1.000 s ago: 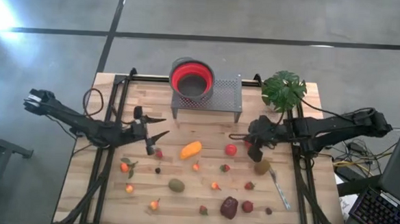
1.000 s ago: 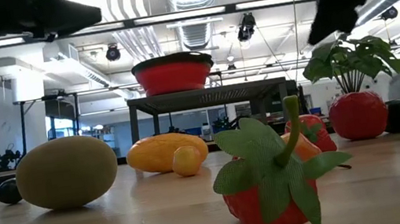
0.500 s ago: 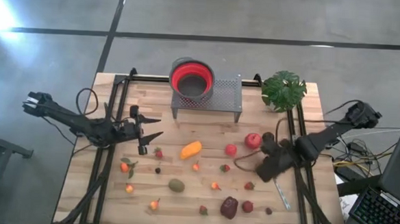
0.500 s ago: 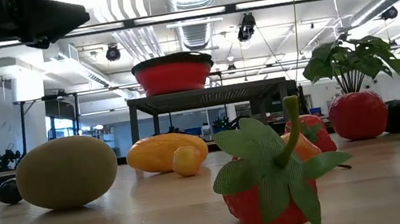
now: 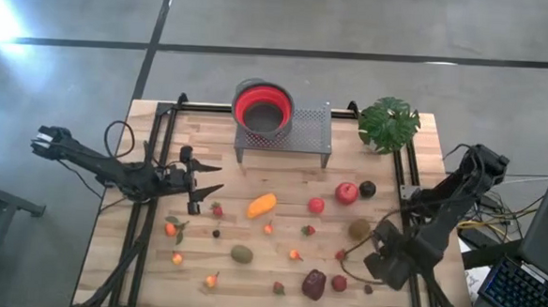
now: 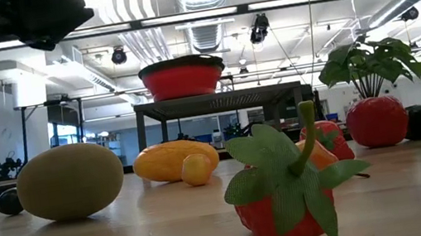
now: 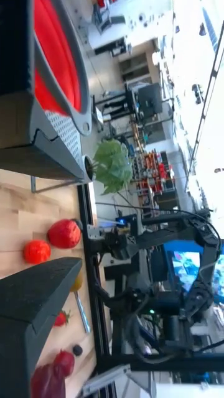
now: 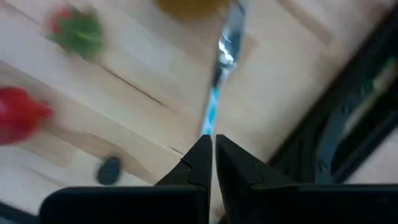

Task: Pick & Place Fruit
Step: Put the green pattern knife on the shelf

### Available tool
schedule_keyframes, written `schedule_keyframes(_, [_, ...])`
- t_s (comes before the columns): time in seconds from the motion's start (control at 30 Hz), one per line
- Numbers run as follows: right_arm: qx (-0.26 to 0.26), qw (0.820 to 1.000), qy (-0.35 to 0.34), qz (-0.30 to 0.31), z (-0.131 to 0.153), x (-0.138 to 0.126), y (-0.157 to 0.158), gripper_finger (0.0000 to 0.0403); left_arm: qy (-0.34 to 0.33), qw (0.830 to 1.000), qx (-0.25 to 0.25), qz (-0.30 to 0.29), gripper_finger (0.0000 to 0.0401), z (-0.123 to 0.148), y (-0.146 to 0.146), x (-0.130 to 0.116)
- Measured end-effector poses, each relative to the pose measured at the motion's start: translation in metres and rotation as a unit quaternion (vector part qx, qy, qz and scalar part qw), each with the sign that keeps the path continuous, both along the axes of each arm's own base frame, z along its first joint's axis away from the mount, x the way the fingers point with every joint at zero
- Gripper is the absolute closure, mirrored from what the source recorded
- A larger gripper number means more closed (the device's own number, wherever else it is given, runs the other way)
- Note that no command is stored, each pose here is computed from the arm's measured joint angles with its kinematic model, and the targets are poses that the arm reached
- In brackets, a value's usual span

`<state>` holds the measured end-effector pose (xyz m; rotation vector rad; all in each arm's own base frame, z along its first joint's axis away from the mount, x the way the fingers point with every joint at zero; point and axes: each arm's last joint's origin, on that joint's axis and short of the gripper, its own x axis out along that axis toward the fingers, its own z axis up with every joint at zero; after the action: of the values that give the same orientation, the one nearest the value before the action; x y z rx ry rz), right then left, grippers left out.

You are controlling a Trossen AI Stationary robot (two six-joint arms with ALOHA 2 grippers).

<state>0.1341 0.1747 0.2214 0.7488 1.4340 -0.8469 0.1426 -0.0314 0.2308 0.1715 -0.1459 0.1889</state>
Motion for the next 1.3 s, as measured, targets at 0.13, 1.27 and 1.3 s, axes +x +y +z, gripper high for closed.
schedule_keyframes(0.13, [0.003, 0.999, 0.041, 0.002, -0.013, 0.003, 0.009, 0.034, 0.005, 1.0, -0.004, -0.022, 0.0181, -0.002, -0.002, 0.002])
schedule_keyframes(1.27, [0.045, 0.999, 0.018, 0.018, -0.083, -0.003, 0.0, 0.0267, 0.023, 0.999, -0.016, -0.028, 0.0183, -0.008, -0.003, 0.007])
schedule_keyframes(1.3, [0.046, 0.999, 0.017, 0.018, -0.083, -0.003, 0.0, 0.0271, 0.023, 0.999, -0.016, -0.028, 0.0183, -0.008, -0.003, 0.007])
